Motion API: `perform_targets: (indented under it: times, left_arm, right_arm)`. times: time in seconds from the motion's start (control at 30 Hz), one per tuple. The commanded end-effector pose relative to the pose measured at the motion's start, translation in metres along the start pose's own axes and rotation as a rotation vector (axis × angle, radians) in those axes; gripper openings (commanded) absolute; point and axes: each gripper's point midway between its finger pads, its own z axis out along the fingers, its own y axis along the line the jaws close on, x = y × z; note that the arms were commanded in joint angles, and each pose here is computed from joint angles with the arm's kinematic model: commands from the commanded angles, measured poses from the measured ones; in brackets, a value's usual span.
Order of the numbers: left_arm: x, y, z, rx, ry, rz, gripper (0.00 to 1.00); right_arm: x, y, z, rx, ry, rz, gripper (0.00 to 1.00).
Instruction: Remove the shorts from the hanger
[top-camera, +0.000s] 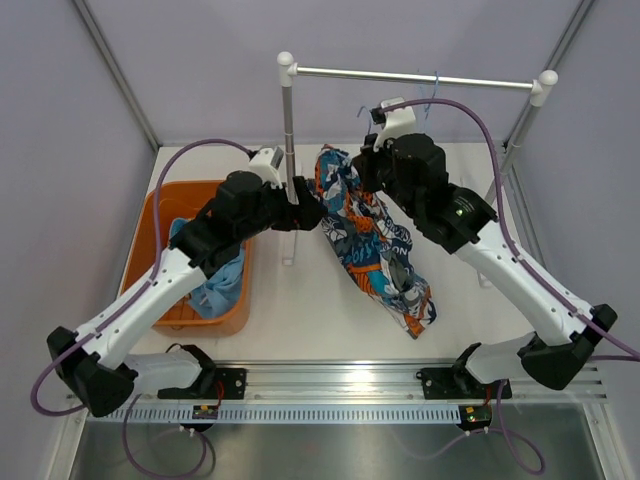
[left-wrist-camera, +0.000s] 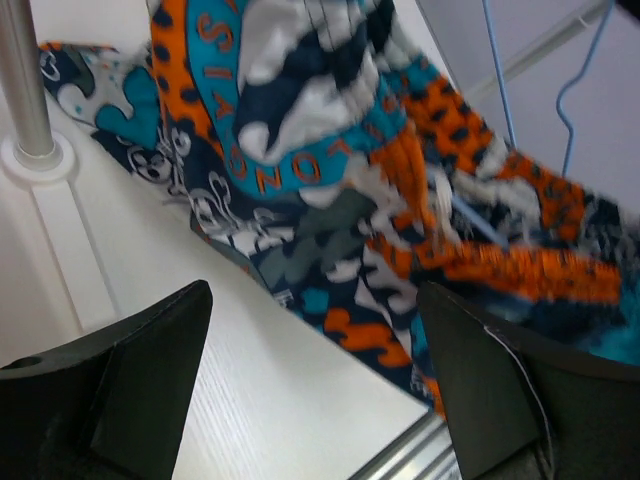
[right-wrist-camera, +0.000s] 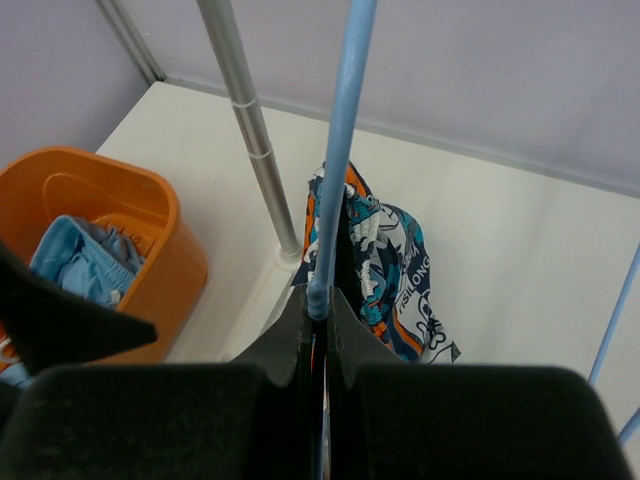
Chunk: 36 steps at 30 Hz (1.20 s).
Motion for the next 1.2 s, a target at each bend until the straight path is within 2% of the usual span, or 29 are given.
perform_targets:
  times: [0.0,0.23,0.33,0.4,0.6,0.7,0.73,0.8,0.83,0.9,0.93,1.03,1.07,1.17]
  left_arm:
    - [-0.055,-0.015,0.022,-0.058,-0.213,-0.065,0.88]
    - [-0.063,-0.047,0.066,-0.067,-0.258,-0.094,0.88]
    - [-0.056,-0.036,0.08,-0.143,-0.246,-0.095,0.86]
    - [-0.052,-0.03,0.083,-0.171,-0.244,-0.111,0.81]
    - [-0.04,-0.021,0.084,-0.187,-0.238,-0.109,0.74]
    - [-0.039,-0.017,0.084,-0.202,-0.237,-0.094,0.65]
    - [-0.037,-0.016,0.085,-0.205,-0.232,-0.085,0.56]
    - [-0.038,-0.016,0.087,-0.208,-0.231,-0.074,0.47]
    - [-0.036,-0.015,0.088,-0.217,-0.221,-0.065,0.37]
    - [-0.035,-0.012,0.092,-0.231,-0.217,-0.057,0.27]
    - [-0.037,-0.012,0.091,-0.234,-0.221,-0.054,0.17]
    - [-0.043,-0.006,0.091,-0.275,-0.237,-0.034,0.03]
    - [-0.046,-0.001,0.092,-0.303,-0.243,-0.025,0.0]
    - [-0.05,0.014,0.101,-0.373,-0.217,-0.005,0.0]
  right_arm:
    - [0.001,0.018,-0.033,-0.086,0.011,0.066,0.0]
    - [0.012,0.016,-0.057,-0.081,0.032,0.066,0.0]
    - [0.011,0.011,-0.066,-0.075,0.023,0.071,0.0]
    - [0.009,0.006,-0.071,-0.06,0.013,0.074,0.0]
    - [0.007,0.001,-0.076,-0.042,0.005,0.064,0.0]
    - [0.006,0.002,-0.077,-0.052,0.002,0.074,0.0]
    - [0.007,0.002,-0.077,-0.052,0.003,0.075,0.0]
    - [0.007,0.001,-0.079,-0.051,0.005,0.074,0.0]
    - [0.007,0.001,-0.081,-0.053,0.003,0.076,0.0]
    - [0.006,0.0,-0.083,-0.054,0.004,0.077,0.0]
    - [0.005,0.0,-0.084,-0.056,0.004,0.078,0.0]
    - [0.005,0.001,-0.09,-0.074,0.01,0.074,0.0]
    - [0.004,0.002,-0.093,-0.08,0.008,0.077,0.0]
    - [0.003,0.008,-0.104,-0.138,0.008,0.081,0.0]
